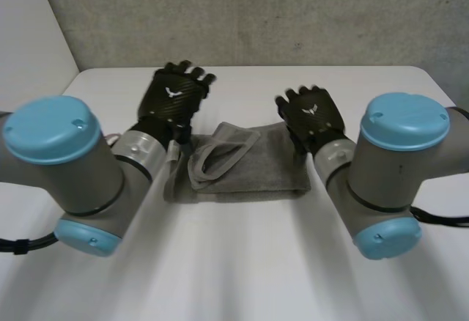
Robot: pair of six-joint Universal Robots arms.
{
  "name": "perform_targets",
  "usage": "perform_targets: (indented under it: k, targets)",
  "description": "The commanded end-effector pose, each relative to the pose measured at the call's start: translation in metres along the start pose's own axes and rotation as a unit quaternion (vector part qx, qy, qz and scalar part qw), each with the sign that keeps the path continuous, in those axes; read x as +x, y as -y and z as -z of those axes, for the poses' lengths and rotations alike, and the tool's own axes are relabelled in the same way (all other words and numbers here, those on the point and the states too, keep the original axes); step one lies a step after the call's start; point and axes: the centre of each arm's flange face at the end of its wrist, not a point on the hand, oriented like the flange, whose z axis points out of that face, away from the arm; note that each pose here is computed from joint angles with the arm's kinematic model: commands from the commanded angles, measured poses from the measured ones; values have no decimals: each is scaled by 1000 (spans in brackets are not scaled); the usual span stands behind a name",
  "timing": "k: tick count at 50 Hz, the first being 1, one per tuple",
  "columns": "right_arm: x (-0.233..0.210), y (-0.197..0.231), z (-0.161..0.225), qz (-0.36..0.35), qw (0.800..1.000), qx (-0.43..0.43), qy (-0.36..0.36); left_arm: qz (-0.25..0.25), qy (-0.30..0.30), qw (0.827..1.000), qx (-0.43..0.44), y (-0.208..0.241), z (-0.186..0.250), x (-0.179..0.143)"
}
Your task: Fold the towel.
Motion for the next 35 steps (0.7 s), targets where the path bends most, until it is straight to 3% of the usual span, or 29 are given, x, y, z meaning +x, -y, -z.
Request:
perform_targets:
  k: [1,8,22,35]
  targets:
    - [4,-30,4,1,999,-51,3,36,-53,998,-12,-8,-2,37]
    - [-6,-49,1,0,997,-73,16,37,-90,995,-37,-30,-18,64]
    - [-15,-67,-5,1,996,-84,20,37,-90,992,-83,-62,-55,74]
    - [-21,-81,-13,7,996,-85,19,25,55,989,-133,-86,-66,21]
